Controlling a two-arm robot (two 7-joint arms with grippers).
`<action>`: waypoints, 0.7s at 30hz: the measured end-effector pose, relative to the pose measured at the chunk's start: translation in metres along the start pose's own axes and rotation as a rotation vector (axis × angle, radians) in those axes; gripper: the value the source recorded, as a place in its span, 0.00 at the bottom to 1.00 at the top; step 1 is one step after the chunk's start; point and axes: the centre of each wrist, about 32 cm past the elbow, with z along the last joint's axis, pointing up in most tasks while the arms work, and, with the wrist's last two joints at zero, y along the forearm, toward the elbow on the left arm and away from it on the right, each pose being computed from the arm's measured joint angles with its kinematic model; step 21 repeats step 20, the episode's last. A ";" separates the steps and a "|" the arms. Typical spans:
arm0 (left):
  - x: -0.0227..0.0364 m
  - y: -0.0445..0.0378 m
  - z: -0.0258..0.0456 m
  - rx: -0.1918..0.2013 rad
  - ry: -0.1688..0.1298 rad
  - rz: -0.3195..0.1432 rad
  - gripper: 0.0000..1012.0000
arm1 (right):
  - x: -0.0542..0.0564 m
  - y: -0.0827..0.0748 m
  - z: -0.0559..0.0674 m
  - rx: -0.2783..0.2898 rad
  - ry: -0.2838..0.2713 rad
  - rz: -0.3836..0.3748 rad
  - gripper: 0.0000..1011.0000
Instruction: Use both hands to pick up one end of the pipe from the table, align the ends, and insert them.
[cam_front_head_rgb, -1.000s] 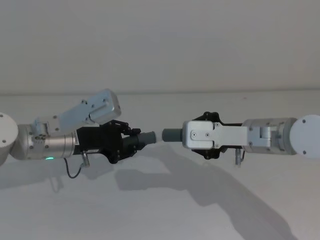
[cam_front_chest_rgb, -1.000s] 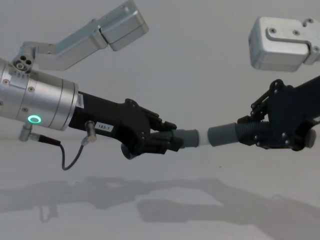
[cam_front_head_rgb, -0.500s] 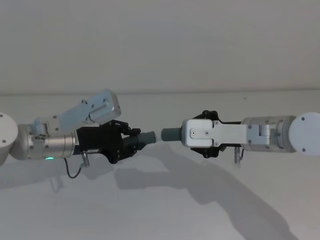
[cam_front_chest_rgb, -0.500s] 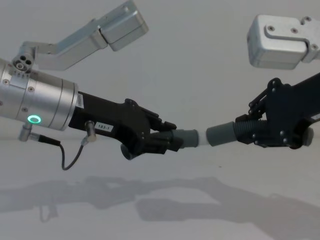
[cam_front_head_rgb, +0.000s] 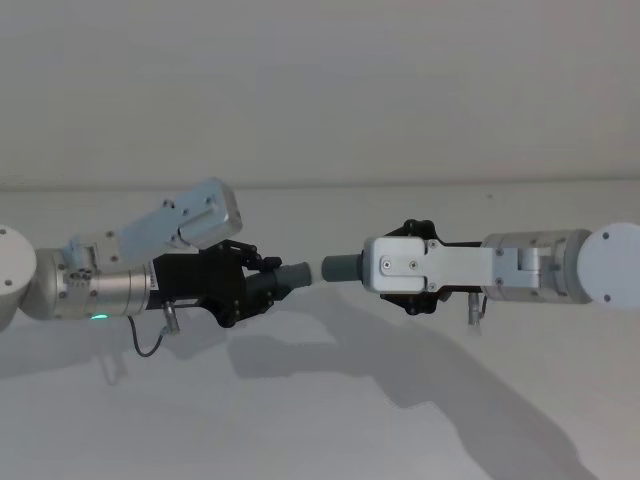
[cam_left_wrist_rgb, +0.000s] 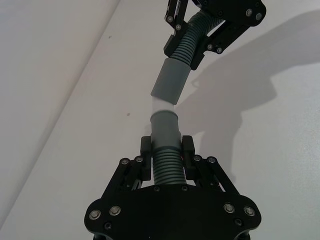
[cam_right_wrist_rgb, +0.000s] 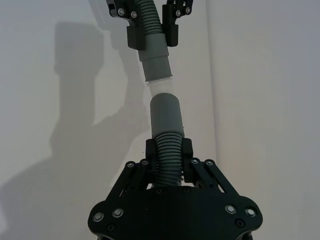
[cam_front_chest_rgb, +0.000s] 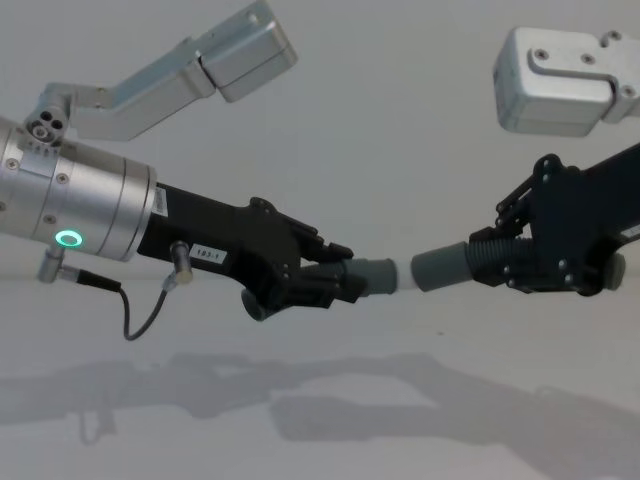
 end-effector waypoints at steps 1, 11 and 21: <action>0.0000 0.0000 0.0000 0.000 0.000 0.000 0.32 | 0.000 0.000 0.000 0.000 0.000 0.000 0.25; 0.0000 0.0000 0.0000 0.000 0.000 0.000 0.32 | 0.000 0.000 0.000 0.002 0.000 0.000 0.25; 0.0000 0.0000 0.0000 0.000 0.000 0.000 0.32 | 0.000 0.000 0.000 0.002 0.000 0.000 0.25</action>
